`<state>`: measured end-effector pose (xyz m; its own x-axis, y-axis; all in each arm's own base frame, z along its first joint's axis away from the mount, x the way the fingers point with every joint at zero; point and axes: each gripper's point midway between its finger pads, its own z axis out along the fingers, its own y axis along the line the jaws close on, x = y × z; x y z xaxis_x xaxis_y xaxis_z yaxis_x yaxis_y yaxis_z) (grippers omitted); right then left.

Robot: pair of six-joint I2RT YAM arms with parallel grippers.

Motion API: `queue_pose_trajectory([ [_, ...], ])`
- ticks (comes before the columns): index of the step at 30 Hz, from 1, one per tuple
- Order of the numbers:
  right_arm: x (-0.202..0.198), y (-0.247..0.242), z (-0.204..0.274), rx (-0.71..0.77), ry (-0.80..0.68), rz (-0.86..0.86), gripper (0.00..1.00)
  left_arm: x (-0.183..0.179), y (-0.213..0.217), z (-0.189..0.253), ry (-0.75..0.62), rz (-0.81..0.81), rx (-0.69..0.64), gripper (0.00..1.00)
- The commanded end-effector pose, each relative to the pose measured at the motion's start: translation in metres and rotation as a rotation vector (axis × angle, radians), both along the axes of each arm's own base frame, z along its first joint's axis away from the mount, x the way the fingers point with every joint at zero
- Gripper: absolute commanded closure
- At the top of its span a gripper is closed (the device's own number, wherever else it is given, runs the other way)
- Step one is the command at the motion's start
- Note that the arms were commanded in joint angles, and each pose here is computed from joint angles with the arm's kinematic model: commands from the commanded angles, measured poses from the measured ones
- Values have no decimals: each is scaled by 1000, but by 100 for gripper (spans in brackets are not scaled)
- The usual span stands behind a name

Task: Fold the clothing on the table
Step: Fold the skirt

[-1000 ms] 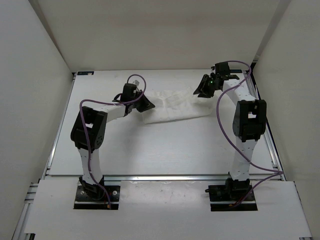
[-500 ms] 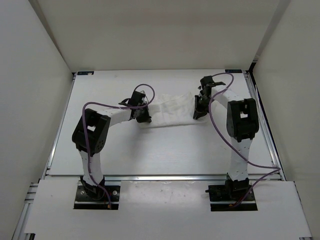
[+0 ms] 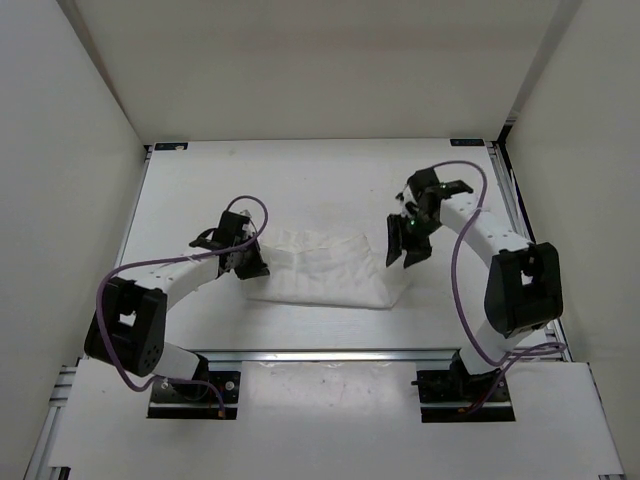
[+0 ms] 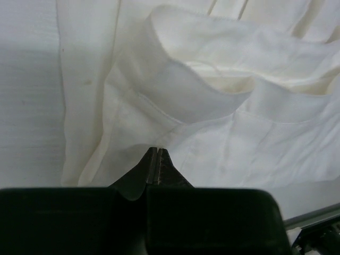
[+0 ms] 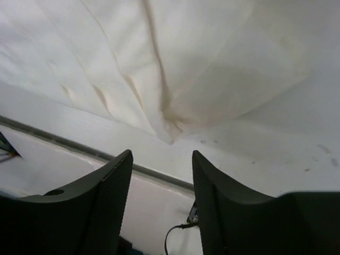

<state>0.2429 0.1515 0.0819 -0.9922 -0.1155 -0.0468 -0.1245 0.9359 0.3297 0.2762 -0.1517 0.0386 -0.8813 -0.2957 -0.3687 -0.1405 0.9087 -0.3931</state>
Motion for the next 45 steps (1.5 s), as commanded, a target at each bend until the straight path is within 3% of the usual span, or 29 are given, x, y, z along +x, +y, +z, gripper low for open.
queue_pose_trajectory([
  [1, 56, 3, 54, 49, -230, 23, 43, 18, -12, 37, -73, -16, -69, 100],
  [6, 96, 28, 57, 63, -282, 71, 43, 35, -21, 76, -158, -31, -132, 100],
  [12, 114, 72, 47, 83, -291, 142, 44, 64, 45, 76, -194, 83, 41, 100],
  [18, 102, 82, 41, 89, -255, 165, 44, 86, 72, 70, -216, 131, 133, 100],
  [29, 89, 70, 41, 67, -235, 144, 44, 111, 56, 27, -160, 93, 180, 100],
  [32, 91, 67, 44, 74, -243, 131, 43, 116, 48, 21, -161, 112, 134, 100],
  [45, 117, 69, 18, 29, -218, 135, 43, 85, 36, -30, 27, 0, 212, 100],
])
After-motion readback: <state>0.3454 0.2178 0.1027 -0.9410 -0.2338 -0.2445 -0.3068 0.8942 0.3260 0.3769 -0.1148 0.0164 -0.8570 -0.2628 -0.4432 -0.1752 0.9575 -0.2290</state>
